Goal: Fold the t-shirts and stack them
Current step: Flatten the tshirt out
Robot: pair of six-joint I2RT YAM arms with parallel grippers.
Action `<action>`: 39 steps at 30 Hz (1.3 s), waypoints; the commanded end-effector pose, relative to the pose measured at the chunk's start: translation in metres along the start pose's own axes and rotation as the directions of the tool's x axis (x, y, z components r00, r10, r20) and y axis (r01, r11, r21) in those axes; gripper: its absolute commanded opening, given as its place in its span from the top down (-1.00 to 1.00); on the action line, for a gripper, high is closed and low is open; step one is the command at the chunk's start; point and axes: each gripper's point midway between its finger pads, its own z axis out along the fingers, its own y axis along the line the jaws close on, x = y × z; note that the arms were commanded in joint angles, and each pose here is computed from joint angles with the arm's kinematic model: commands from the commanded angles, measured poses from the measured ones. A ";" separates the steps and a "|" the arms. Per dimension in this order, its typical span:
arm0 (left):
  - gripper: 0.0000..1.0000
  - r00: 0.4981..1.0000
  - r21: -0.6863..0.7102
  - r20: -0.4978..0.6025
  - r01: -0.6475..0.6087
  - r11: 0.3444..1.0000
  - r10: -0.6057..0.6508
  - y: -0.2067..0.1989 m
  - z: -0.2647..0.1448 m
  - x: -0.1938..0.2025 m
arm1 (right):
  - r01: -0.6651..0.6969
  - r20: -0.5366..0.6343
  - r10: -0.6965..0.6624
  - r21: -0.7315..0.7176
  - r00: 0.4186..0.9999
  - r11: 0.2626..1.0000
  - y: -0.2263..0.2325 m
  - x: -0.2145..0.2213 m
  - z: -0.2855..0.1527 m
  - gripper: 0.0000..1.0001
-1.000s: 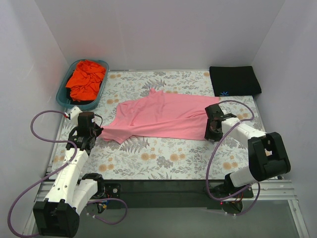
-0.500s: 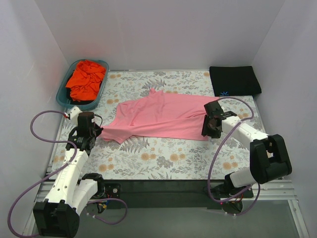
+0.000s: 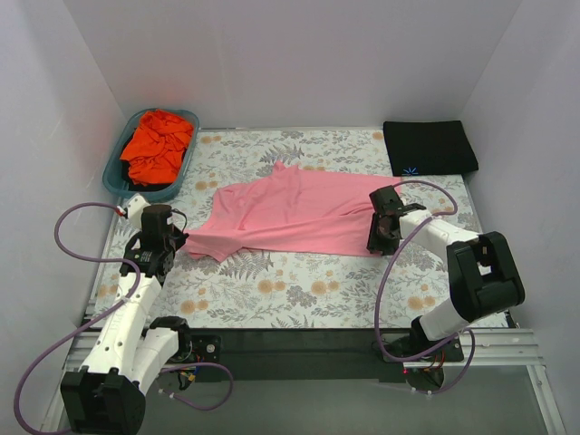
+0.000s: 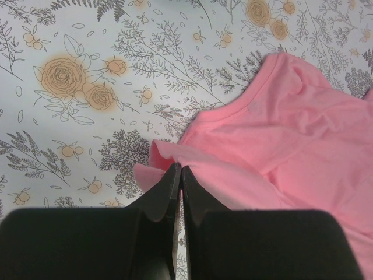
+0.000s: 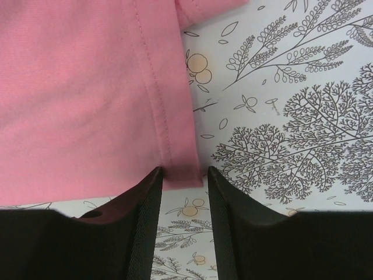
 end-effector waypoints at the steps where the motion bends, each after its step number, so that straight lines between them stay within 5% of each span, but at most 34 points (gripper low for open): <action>1: 1.00 0.999 0.003 0.035 0.007 1.000 -0.007 0.001 -0.003 -0.008 | -0.007 -0.089 0.011 0.046 0.996 0.999 -0.012 0.036 0.019 0.15; 4: 1.00 0.999 0.001 0.035 0.007 1.000 -0.007 0.001 -0.003 -0.008 | 0.000 -0.126 0.009 0.077 0.992 0.997 -0.024 0.053 0.023 0.32; 10: 1.00 0.999 -0.017 0.031 0.009 1.000 -0.009 0.003 -0.001 -0.008 | 0.012 -0.060 -0.008 0.064 0.998 0.998 -0.023 0.038 0.013 0.97; 15: 1.00 0.996 -0.021 0.075 0.052 0.998 -0.050 -0.012 -0.006 -0.036 | 0.032 0.132 -0.041 0.068 0.990 0.997 -0.009 -0.041 -0.029 0.97; 20: 1.00 0.966 0.001 0.242 0.094 0.996 -0.091 -0.051 -0.028 -0.124 | 0.029 0.358 -0.040 0.035 0.933 0.999 0.006 -0.133 -0.102 0.97; 28: 1.00 0.831 0.004 0.545 0.130 0.992 -0.111 -0.058 -0.118 -0.243 | 0.021 0.656 -0.006 -0.014 0.754 1.000 0.003 -0.210 -0.254 0.97; 34: 1.00 0.650 0.106 0.745 0.102 0.989 -0.147 -0.039 -0.241 -0.307 | 0.024 0.814 0.055 -0.084 0.578 0.996 -0.024 -0.199 -0.358 0.97; 39: 1.00 0.549 0.185 0.817 0.041 0.982 -0.177 -0.036 -0.316 -0.337 | 0.085 0.909 0.084 -0.129 0.407 0.988 -0.043 -0.183 -0.443 0.97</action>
